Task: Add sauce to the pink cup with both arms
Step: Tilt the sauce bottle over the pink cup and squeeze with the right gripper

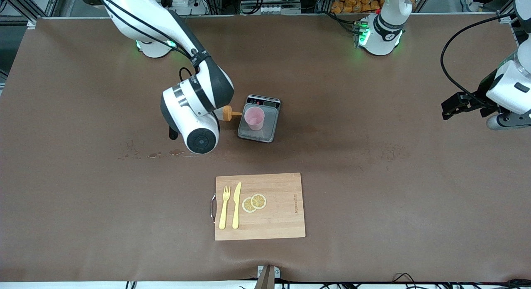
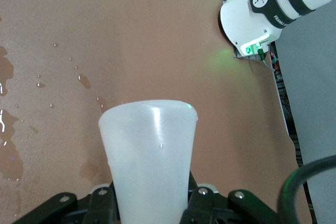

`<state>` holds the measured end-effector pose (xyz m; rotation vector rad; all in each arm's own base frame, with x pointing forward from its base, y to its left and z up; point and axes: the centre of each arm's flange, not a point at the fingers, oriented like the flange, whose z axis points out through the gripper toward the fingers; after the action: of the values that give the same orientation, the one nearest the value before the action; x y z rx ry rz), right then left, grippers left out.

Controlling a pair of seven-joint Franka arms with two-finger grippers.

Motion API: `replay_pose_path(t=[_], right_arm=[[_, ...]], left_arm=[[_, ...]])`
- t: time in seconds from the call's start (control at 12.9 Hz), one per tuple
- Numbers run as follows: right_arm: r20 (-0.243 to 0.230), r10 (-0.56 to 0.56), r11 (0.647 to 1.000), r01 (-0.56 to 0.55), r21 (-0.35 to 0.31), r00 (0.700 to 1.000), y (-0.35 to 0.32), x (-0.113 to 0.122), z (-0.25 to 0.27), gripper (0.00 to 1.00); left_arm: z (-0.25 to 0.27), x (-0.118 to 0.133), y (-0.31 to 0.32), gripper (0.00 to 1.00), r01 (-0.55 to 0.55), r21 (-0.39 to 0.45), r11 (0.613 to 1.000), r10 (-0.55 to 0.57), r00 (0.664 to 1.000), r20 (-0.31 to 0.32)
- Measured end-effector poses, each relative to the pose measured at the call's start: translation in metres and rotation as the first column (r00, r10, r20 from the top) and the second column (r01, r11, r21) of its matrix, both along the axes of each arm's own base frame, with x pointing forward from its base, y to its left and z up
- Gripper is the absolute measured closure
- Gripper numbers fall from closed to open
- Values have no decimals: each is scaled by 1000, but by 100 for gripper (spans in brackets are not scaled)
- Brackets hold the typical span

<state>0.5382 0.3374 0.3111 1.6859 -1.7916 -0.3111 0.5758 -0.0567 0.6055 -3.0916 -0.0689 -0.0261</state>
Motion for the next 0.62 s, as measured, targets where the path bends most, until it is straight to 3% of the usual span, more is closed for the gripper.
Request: replay_pose_path(t=[0.62], right_arm=[[-4, 21, 991, -21, -132, 1000, -3, -10, -5, 58]], left_arm=[[2, -4, -3, 0, -5, -39, 999, 4, 1000, -19]])
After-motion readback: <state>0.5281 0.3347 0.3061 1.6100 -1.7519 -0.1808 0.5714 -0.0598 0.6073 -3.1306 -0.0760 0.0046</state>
